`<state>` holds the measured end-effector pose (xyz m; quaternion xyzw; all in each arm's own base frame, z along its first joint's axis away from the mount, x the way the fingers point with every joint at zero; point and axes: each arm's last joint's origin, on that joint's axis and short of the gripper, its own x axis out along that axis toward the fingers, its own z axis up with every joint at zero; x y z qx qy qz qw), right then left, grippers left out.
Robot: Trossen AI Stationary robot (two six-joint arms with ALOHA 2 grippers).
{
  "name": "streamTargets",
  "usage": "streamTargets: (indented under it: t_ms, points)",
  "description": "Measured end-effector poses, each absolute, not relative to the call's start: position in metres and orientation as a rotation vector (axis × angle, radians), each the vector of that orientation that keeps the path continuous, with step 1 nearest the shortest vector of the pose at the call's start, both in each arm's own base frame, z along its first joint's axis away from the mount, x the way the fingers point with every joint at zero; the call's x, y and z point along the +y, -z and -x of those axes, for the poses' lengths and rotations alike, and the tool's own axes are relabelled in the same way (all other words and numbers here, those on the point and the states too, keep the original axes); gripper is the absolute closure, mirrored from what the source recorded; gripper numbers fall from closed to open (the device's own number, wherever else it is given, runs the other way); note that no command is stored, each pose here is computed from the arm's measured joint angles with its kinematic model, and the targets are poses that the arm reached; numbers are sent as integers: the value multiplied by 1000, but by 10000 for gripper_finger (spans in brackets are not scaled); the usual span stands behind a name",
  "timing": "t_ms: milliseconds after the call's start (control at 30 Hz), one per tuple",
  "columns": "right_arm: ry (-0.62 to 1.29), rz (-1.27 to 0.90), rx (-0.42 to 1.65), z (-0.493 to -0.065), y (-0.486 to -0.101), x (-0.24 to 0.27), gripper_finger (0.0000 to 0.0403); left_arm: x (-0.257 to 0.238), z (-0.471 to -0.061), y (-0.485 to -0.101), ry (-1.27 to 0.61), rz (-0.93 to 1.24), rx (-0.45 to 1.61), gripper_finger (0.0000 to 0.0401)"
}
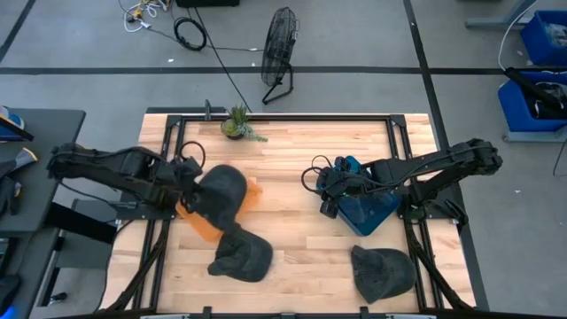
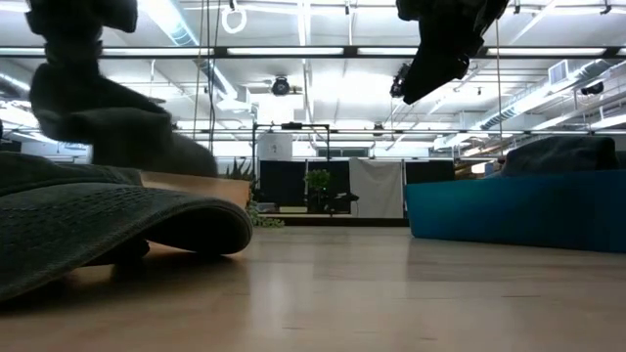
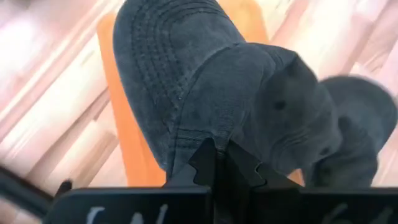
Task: Pick & Place hat
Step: Put the top black cap into the orange bin
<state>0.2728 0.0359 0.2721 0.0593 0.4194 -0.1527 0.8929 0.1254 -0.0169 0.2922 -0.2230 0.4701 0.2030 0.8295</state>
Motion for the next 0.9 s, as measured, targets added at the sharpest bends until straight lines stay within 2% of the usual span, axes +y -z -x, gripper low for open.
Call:
streamTargets:
  t_ms: [300, 633, 767, 900]
  points:
    - [317, -125, 870, -273, -272, 36, 238, -18, -118, -291, -444, 423, 1067, 384]
    - [316, -122, 868, -273, -272, 36, 238, -16, -113, -341, -350, 320, 933, 386]
    - [315, -122, 868, -273, -272, 36, 238, -16, -111, -337, -316, 224, 987, 386]
    - [315, -122, 869, -273, -272, 36, 238, -16, -113, -317, -353, 205, 1094, 386]
